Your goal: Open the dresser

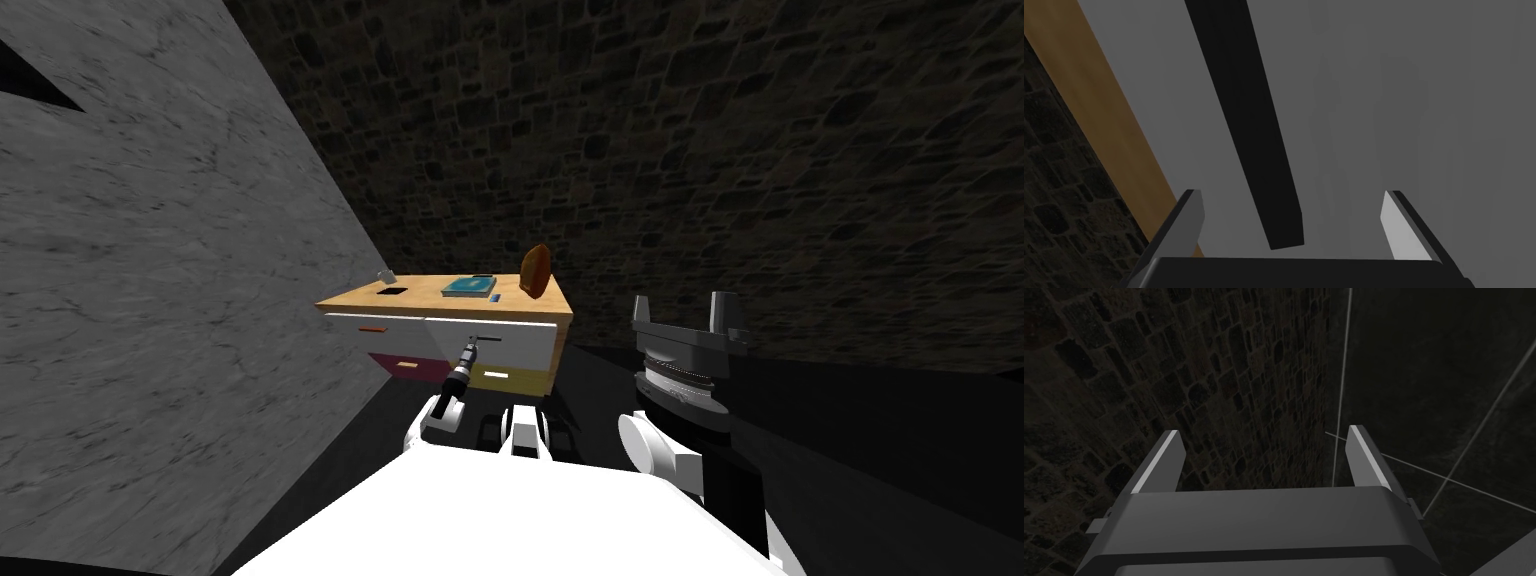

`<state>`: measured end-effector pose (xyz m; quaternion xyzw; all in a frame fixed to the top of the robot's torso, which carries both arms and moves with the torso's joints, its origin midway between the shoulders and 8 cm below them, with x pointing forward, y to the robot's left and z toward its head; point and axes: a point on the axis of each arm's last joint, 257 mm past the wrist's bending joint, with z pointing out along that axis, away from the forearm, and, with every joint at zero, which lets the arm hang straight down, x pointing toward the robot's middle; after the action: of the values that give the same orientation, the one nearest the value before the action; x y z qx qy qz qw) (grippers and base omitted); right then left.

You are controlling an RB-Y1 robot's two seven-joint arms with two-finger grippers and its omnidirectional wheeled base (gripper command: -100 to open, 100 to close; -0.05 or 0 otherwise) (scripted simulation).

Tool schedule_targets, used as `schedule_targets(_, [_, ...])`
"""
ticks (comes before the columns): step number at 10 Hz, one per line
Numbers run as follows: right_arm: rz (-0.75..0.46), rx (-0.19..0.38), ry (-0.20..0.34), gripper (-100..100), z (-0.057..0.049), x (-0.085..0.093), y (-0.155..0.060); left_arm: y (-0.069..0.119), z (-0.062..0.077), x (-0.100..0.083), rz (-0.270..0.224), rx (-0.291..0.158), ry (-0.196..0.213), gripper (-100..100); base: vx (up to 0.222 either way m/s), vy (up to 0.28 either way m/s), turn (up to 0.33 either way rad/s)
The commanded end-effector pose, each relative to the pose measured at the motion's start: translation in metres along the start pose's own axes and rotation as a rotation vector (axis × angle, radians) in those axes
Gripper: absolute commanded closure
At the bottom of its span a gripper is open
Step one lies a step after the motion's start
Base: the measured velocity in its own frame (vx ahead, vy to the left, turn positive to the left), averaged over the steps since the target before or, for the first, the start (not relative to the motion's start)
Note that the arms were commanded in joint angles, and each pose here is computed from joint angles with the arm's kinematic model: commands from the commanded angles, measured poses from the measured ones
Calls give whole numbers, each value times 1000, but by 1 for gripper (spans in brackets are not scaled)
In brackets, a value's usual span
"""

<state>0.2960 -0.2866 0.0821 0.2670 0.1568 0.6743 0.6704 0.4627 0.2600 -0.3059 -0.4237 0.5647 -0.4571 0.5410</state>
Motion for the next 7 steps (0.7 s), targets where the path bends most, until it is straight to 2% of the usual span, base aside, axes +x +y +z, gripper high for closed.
schedule_targets(1, [0,0,0,0,0,0,0,-1,-3,1,0,-1,4,100,-111,-10,35])
schedule_targets(4, [0,0,0,0,0,0,0,-3,-7,1,0,-2,10,100,-194,15,17])
schedule_targets(5, [0,0,0,0,0,0,0,-3,-6,1,0,-2,8,100,-92,0,4])
schedule_targets(6, [0,0,0,0,0,0,0,-2,-3,0,-3,-5,5,-100,68,-35,-31])
schedule_targets(7, [0,0,0,0,0,0,0,-2,-3,0,-4,-5,4,-100,146,-26,-17])
